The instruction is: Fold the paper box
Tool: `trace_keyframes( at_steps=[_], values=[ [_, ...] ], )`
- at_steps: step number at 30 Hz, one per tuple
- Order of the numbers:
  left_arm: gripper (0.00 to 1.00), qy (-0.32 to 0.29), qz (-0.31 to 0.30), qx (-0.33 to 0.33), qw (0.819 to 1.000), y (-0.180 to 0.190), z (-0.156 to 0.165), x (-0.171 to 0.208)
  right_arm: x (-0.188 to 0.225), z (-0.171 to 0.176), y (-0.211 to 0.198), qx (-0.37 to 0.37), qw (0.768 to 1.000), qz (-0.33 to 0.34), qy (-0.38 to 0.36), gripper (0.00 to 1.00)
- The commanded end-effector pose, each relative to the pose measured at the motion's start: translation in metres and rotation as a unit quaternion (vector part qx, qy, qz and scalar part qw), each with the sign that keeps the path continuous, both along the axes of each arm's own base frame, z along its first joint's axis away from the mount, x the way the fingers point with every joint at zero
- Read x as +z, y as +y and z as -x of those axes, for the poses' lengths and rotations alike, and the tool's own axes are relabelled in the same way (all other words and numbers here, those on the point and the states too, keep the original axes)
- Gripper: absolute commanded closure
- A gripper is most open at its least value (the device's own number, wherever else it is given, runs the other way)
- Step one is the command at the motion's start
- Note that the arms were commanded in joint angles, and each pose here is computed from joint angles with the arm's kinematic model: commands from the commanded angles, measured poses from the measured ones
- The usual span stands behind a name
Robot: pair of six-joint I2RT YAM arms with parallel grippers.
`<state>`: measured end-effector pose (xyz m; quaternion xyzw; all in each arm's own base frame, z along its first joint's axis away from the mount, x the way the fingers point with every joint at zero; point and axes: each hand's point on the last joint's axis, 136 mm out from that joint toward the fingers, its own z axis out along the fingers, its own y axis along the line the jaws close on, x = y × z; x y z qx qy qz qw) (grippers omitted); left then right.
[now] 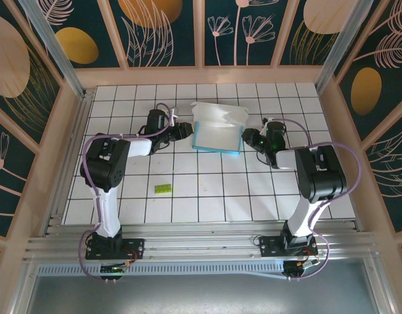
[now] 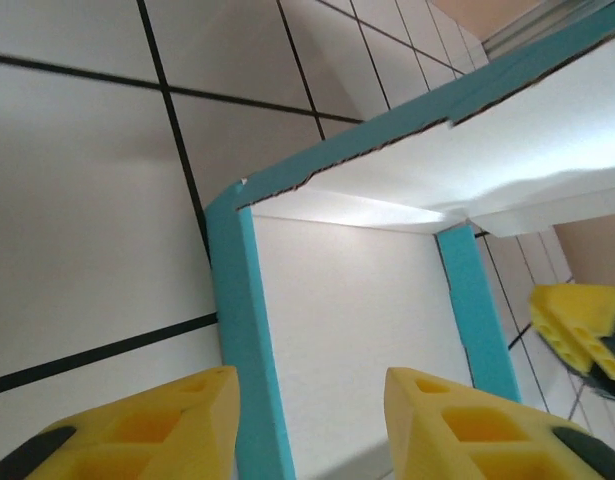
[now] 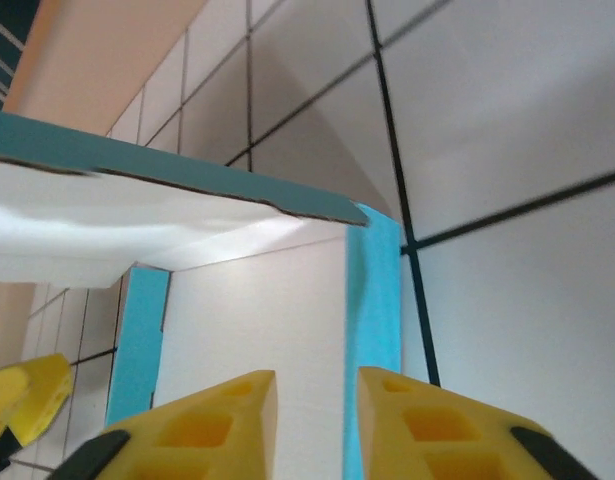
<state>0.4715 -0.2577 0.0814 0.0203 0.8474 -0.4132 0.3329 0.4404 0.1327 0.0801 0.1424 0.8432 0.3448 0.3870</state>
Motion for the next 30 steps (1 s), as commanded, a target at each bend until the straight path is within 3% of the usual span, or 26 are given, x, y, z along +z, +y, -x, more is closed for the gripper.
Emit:
trace_keyframes(
  at_steps=[1, 4, 6, 12, 23, 30],
  values=[
    [0.56, -0.084, -0.070, 0.017, 0.994, 0.015, -0.013, 0.031, 0.018, -0.002, -0.010, 0.008, 0.996, 0.072, -0.046, 0.67],
    [0.55, -0.110, -0.120, 0.009, 0.987, 0.020, -0.023, 0.033, 0.022, -0.007, -0.015, 0.018, 0.994, 0.096, -0.055, 0.64],
    [0.53, -0.131, -0.138, -0.012, 0.982, 0.019, -0.026, 0.034, 0.030, -0.010, -0.009, 0.046, 0.990, 0.108, -0.077, 0.56],
    [0.45, -0.201, -0.135, -0.086, 0.966, 0.001, -0.024, 0.045, 0.047, -0.020, -0.003, 0.070, 0.981, 0.131, -0.126, 0.52],
    [0.44, -0.230, -0.123, -0.114, 0.959, -0.013, -0.039, 0.053, 0.068, -0.031, 0.005, 0.092, 0.969, 0.147, -0.176, 0.55],
    [0.49, -0.219, -0.086, -0.115, 0.965, -0.021, -0.042, 0.057, 0.065, -0.035, 0.014, 0.103, 0.970, 0.140, -0.171, 0.65]
  ],
)
